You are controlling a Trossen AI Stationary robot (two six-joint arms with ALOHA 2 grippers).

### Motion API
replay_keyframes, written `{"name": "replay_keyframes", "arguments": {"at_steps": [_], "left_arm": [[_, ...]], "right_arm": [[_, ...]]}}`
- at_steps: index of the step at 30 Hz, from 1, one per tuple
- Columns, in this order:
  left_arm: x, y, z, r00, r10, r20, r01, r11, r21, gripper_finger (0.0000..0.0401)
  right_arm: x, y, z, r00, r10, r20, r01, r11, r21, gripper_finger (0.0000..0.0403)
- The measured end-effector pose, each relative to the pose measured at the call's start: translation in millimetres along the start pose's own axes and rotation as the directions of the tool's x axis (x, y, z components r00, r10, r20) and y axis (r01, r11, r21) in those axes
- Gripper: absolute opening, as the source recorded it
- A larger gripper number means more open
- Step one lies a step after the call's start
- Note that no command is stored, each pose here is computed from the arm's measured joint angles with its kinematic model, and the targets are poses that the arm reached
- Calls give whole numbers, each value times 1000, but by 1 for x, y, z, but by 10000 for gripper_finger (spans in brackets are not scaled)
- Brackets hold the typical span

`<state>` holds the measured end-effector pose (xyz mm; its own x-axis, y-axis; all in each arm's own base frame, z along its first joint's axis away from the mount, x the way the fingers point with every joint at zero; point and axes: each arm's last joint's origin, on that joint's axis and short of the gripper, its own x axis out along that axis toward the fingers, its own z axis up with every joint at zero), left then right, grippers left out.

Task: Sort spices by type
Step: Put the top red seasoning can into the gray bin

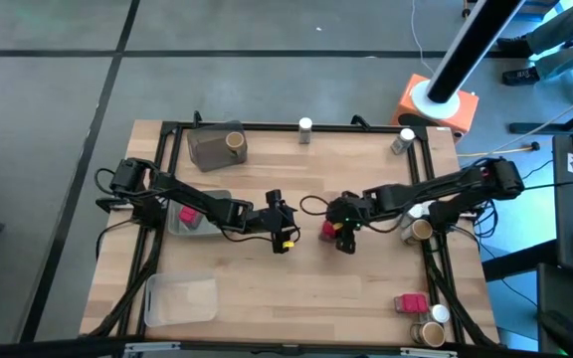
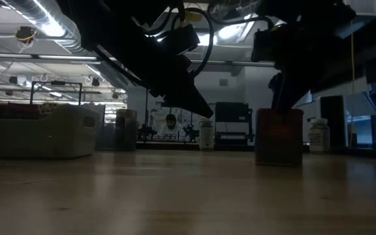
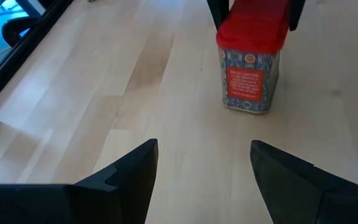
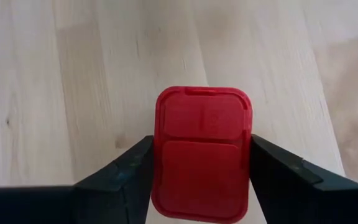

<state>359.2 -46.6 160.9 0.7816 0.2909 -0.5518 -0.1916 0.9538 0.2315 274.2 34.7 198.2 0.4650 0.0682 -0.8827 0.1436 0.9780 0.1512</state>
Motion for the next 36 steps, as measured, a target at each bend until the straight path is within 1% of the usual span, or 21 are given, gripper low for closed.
{"name": "replay_keyframes", "arguments": {"at_steps": [6,10,12,16,20,22,25,28,31,36], "left_arm": [[-1,-3,0,1000,-8,6,8,1000,-19,239],[-1,-3,1,1000,-9,11,10,999,-46,239],[0,-1,2,999,-28,18,29,998,-55,243],[3,5,7,993,-114,35,117,987,-108,267],[6,12,22,964,-253,79,263,950,-167,297],[6,14,29,956,-275,104,290,941,-174,308],[8,13,39,950,-274,153,296,943,-151,318],[15,12,48,945,-268,185,294,948,-126,321],[27,10,52,947,-264,184,284,954,-94,320],[46,8,46,957,-259,129,269,960,-73,316]], "right_arm": [[0,2,7,998,18,56,-18,1000,-4,254],[0,2,7,998,19,61,-19,1000,-4,279],[-3,2,7,998,20,64,-20,1000,-4,288],[-12,2,5,997,48,57,-48,999,-4,299],[-31,3,-5,998,52,19,-52,999,-10,300],[-41,5,-11,1000,14,23,-13,1000,-27,300],[-53,13,-19,996,-72,60,76,995,-68,300],[-57,24,-24,984,-140,110,152,982,-113,300],[-57,35,-30,979,-151,135,170,975,-141,300],[-42,40,-52,975,-190,116,203,972,-117,300]]}}
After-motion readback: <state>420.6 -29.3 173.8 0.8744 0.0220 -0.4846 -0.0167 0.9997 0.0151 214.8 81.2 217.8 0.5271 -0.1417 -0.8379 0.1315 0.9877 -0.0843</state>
